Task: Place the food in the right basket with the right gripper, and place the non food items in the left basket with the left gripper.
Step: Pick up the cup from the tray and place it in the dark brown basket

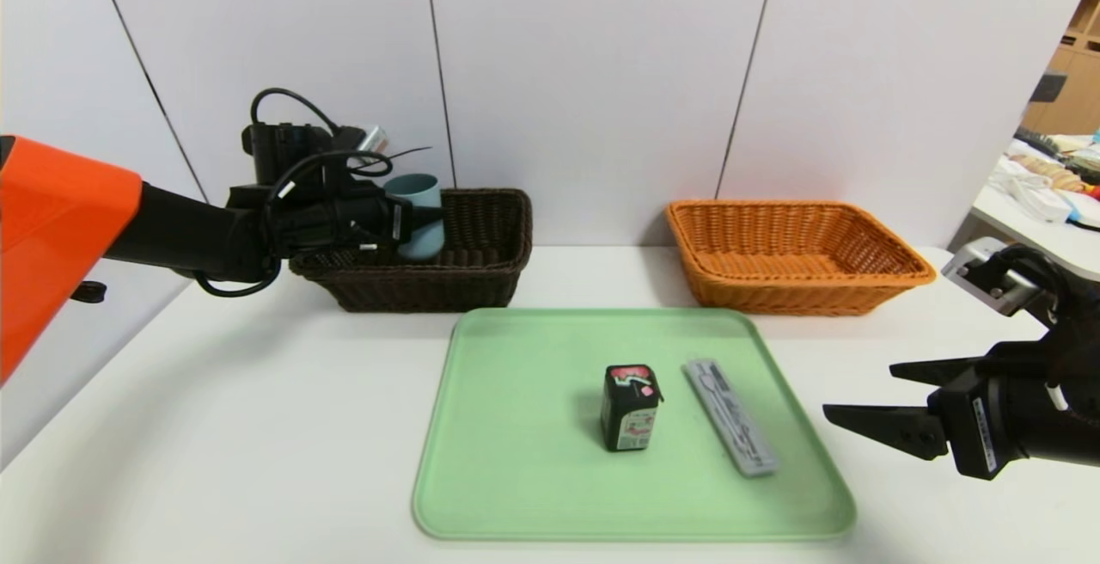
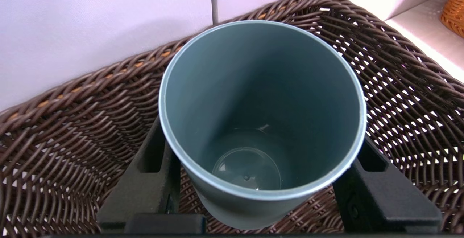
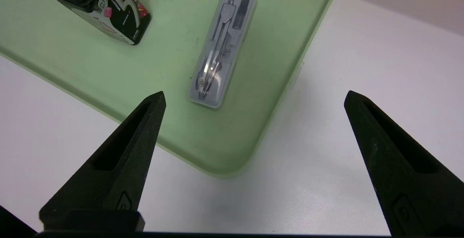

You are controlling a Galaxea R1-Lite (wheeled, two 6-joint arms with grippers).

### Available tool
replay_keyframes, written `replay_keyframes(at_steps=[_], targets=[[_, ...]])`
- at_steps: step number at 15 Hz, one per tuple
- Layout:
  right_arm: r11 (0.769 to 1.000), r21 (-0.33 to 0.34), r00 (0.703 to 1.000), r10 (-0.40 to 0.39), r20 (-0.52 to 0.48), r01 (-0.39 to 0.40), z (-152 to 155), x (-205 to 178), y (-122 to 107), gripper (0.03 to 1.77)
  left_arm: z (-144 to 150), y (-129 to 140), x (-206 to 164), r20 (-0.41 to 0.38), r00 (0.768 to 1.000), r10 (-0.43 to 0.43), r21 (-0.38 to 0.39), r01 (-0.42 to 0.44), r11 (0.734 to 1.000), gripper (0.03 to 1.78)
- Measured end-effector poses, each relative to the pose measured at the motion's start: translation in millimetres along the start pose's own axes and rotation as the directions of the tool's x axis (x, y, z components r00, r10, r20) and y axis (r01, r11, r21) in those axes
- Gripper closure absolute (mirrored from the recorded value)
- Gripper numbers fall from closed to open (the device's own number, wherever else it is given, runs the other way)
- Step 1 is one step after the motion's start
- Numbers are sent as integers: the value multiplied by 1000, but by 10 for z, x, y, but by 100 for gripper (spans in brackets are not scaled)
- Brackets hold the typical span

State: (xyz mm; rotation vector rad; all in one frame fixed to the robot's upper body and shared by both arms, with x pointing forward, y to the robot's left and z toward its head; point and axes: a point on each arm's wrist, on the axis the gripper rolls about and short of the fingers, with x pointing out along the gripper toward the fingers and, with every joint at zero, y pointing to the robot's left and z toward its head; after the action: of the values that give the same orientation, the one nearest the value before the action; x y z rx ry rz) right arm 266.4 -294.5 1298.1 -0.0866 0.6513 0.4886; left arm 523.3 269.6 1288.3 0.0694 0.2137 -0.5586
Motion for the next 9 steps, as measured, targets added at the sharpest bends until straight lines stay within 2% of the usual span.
replay_keyframes(at_steps=[3,9], targets=[[1000,-1,1000,0,4,0,1,1,-1,10,47,29,39,-10,1000,27,-4,-27,1000,69],[1000,6,1000,-7,2,7,-3,8,-24,10,-16,59,119,-13,1000,21,4,-21,1000,69]])
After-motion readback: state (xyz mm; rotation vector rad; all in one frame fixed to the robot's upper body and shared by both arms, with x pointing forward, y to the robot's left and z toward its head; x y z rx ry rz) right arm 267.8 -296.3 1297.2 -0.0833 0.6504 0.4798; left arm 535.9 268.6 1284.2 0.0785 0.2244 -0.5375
